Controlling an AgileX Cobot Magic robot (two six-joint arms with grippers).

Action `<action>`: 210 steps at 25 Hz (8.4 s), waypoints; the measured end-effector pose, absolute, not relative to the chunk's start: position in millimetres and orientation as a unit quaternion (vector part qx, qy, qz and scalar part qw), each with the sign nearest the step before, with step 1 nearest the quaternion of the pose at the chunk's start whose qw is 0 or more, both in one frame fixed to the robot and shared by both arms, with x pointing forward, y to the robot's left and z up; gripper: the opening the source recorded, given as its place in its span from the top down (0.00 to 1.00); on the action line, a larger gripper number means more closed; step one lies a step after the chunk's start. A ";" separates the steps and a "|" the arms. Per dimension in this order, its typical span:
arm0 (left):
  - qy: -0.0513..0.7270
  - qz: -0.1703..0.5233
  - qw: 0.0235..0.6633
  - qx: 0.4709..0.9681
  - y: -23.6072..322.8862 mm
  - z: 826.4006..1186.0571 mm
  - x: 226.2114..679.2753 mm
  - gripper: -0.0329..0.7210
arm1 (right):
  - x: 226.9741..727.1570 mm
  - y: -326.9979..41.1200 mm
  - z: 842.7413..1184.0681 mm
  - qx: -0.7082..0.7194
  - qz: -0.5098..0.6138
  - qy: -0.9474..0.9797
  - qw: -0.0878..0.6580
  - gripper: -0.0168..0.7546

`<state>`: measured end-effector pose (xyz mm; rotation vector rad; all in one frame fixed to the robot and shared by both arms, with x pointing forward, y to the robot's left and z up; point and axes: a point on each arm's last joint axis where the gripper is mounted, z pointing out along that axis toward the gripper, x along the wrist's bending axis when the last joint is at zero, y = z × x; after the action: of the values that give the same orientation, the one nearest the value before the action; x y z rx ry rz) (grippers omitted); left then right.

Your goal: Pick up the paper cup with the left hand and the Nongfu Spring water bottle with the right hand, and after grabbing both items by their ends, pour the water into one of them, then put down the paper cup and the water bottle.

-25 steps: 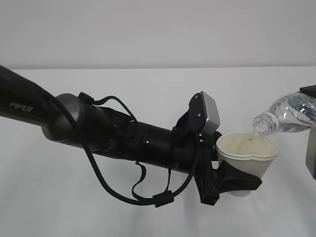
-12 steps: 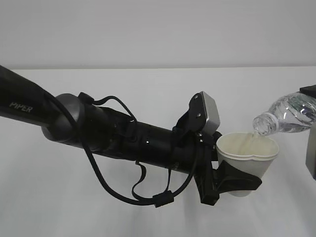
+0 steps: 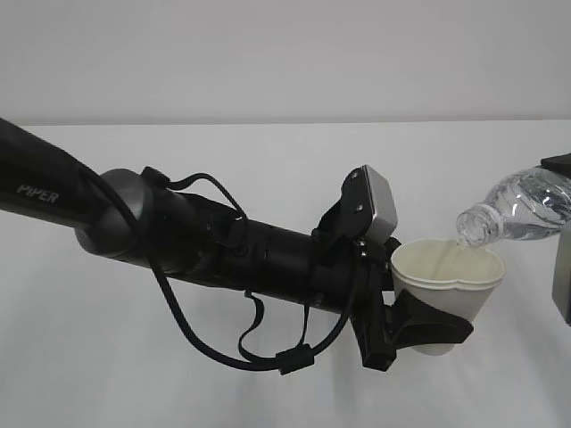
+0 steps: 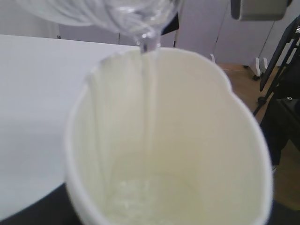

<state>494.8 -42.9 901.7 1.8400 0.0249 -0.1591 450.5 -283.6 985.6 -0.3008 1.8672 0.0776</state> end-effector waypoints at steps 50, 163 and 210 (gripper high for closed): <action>0.011 -0.069 0.603 0.795 -42.9 901.7 494.8 0.43 | 450.0 -280.4 985.0 -0.144 0.031 0.800 0.582 0.53; 0.005 -0.069 0.600 0.797 -42.6 901.0 494.1 0.43 | 449.9 -280.6 985.2 -0.162 0.017 0.796 0.583 0.53; 0.003 -0.069 0.599 0.798 -42.6 900.8 493.8 0.45 | 449.8 -281.2 984.3 -0.171 0.007 0.799 0.577 0.53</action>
<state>493.8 -42.6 900.8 1.8507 0.0074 -0.1608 449.8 -281.2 984.3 -0.4000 1.8687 0.0173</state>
